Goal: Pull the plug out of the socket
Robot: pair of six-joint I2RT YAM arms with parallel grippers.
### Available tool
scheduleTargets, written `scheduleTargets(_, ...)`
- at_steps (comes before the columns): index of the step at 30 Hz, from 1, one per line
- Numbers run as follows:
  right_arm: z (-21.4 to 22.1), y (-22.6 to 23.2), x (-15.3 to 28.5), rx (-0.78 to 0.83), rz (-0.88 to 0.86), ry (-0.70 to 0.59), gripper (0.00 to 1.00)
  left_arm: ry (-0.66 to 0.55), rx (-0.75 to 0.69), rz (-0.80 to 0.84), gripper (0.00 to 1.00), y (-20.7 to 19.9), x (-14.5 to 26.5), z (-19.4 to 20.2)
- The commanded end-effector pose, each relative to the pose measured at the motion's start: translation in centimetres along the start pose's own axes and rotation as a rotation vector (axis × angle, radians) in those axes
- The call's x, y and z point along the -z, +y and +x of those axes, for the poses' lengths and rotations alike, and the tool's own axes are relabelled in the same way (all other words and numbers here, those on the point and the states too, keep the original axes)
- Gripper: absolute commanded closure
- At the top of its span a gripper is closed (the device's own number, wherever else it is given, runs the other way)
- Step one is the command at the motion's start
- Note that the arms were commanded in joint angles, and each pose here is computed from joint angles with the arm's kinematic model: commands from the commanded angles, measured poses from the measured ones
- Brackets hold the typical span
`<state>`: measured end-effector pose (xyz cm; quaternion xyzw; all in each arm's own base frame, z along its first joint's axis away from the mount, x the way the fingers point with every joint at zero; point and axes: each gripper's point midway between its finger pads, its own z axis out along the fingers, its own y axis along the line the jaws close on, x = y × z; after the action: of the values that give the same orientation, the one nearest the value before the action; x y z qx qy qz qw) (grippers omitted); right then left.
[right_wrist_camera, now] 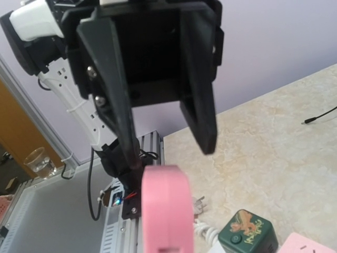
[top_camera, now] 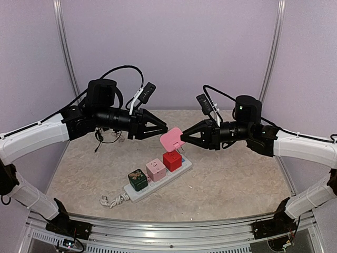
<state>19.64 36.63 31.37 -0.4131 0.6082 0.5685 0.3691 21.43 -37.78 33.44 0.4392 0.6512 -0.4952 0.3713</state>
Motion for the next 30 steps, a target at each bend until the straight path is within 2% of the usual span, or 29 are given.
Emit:
scheduleTargets(1, -0.8, 0.6, 0.0, 0.01, -0.012, -0.009, 0.98, 0.029, 0.027, 0.015, 0.64, -0.1, 0.0, 1.3)
scheduleTargets(7, -0.8, 0.6, 0.1, 0.013, -0.01, -0.01, 0.98, 0.052, 0.033, 0.024, 0.57, -0.2, -0.5, 2.1)
scheduleTargets(12, -0.8, 0.5, 0.0, 0.01, -0.008, -0.008, 0.99, 0.065, 0.038, 0.043, 0.66, -0.4, -0.7, 2.5)
scheduleTargets(16, -0.8, 0.4, -0.1, 0.009, -0.005, -0.01, 0.98, 0.078, 0.037, 0.074, 0.66, -0.8, -1.0, 2.8)
scheduleTargets(23, -0.6, 0.2, -0.1, 0.003, 0.001, -0.009, 0.98, 0.083, 0.038, 0.08, 0.9, -0.8, -1.2, 3.0)
scheduleTargets(25, -0.5, 0.1, -0.1, -0.001, 0.008, -0.011, 0.96, 0.083, 0.038, 0.08, 0.95, -0.8, -1.3, 3.0)
scheduleTargets(28, -0.6, -0.7, 0.1, -0.018, 0.046, -0.013, 0.49, 0.073, 0.04, 0.053, 1.0, -0.2, -1.2, 2.9)
scheduleTargets(30, -0.8, -1.3, 0.6, -0.029, 0.085, -0.022, 0.24, 0.059, 0.042, 0.009, 1.0, 0.7, -1.1, 2.7)
